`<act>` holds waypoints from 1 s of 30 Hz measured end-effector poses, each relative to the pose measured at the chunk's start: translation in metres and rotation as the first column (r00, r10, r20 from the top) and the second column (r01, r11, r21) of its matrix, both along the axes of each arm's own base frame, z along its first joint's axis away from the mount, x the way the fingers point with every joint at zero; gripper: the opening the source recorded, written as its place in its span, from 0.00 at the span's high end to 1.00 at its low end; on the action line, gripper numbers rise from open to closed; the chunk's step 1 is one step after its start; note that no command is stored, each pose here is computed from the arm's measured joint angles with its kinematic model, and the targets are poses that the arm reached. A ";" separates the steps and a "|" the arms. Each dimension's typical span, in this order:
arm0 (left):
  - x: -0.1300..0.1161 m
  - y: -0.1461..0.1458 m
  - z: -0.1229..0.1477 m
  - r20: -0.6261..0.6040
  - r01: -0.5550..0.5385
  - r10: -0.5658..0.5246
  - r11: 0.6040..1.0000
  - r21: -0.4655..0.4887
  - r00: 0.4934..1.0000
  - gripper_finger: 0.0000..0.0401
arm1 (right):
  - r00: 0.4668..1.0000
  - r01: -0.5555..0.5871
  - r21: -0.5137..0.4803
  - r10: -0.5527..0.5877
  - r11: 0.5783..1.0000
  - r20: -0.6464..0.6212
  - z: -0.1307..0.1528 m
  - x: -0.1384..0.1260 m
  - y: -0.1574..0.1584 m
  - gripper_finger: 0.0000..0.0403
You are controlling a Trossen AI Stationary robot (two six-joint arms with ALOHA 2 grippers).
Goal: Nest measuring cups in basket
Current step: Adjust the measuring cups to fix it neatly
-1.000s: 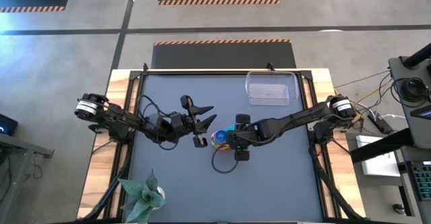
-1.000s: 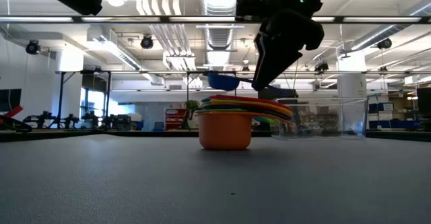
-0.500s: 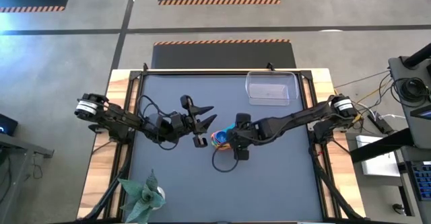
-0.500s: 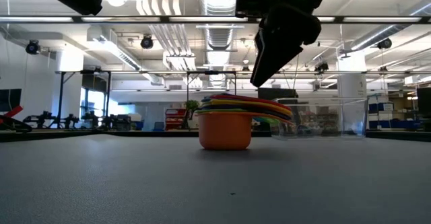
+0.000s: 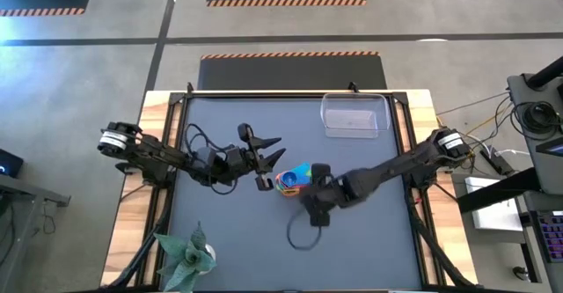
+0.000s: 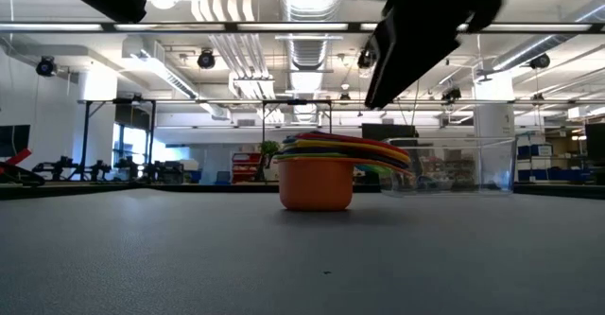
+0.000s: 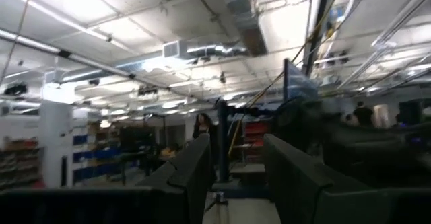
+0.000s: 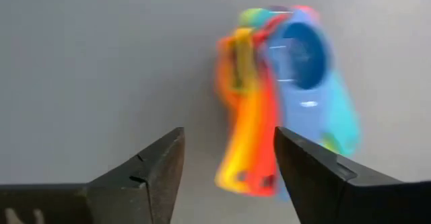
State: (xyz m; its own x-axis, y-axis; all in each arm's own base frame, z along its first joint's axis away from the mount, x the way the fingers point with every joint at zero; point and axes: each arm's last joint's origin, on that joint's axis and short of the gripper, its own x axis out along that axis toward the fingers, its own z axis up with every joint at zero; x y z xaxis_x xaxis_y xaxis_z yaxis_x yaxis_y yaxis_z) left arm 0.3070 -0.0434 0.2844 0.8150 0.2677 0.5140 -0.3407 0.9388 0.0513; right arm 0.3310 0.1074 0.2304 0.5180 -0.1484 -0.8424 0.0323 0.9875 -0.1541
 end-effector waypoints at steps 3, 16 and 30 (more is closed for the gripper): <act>0.004 0.008 -0.004 -0.046 -0.029 0.028 0.999 -0.028 0.999 0.71 | 1.000 -0.009 -0.009 0.009 1.000 0.024 0.001 -0.006 0.018 0.51; 0.016 0.060 -0.029 -0.212 -0.082 0.021 0.956 -0.283 0.977 0.89 | 0.999 0.003 -0.032 -0.001 0.999 0.055 -0.007 -0.020 0.041 0.70; 0.066 0.075 -0.029 -0.475 -0.154 0.011 0.953 -0.262 0.880 1.00 | 0.998 -0.017 -0.032 0.019 0.999 0.055 -0.013 -0.019 0.042 0.97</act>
